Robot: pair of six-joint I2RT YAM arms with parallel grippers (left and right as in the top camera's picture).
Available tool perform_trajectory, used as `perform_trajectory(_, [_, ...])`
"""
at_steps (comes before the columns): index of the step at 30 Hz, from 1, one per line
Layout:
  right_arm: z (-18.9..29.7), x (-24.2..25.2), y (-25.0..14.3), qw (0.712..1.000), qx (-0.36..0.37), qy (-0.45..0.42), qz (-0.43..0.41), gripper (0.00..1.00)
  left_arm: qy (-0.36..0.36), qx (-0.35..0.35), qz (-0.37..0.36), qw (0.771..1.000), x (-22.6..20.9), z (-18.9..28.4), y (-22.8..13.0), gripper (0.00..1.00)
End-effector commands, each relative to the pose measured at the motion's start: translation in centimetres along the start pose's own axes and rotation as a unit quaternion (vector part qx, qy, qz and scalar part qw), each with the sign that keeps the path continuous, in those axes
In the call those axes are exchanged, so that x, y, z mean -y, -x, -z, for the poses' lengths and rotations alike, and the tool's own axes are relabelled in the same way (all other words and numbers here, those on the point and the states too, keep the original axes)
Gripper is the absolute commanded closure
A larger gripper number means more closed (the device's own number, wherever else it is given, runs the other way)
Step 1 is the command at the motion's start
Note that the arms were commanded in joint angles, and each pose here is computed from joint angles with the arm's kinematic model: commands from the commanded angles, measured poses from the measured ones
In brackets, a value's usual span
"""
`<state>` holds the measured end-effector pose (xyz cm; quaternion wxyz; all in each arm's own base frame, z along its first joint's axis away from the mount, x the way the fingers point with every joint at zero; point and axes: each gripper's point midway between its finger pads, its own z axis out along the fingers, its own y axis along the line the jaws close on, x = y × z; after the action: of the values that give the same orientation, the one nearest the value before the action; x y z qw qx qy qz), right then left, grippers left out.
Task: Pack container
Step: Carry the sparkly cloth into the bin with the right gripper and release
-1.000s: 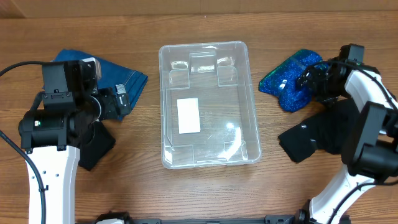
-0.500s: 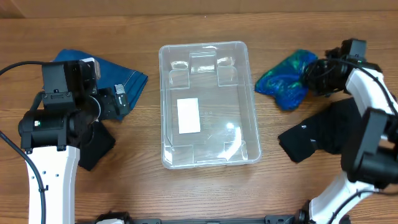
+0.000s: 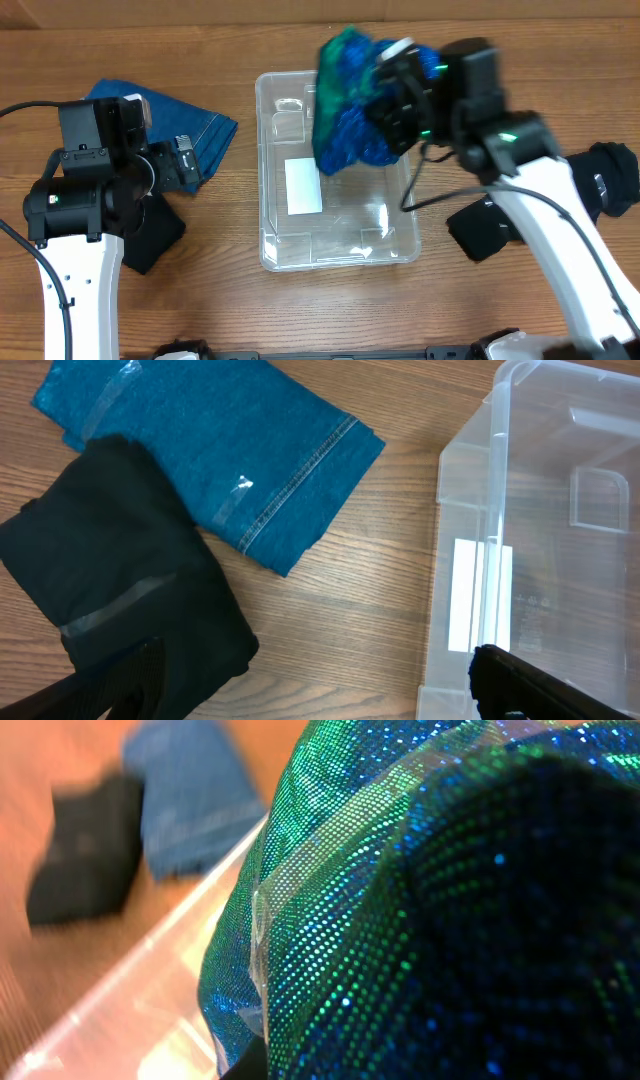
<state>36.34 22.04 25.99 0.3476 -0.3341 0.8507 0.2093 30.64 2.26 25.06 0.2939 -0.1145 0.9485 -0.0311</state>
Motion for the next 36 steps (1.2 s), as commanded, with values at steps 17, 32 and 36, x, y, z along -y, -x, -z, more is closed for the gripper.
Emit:
perform_trajectory(17, [-9.1,6.0,-2.0,0.986,-0.057,-0.156,0.005,0.00,0.002,0.010,0.008,1.000,-0.1,0.6,0.6,0.00])
perform_trajectory(32, [-8.7,4.1,1.2,0.994,0.013,-0.106,-0.031,0.96,-0.002,0.007,0.008,1.000,0.0,0.6,0.5,0.00])
perform_trajectory(36, [-15.4,4.2,-2.3,0.997,-0.029,-0.057,-0.043,0.96,-0.003,0.006,0.008,1.000,0.0,0.6,0.4,0.00])
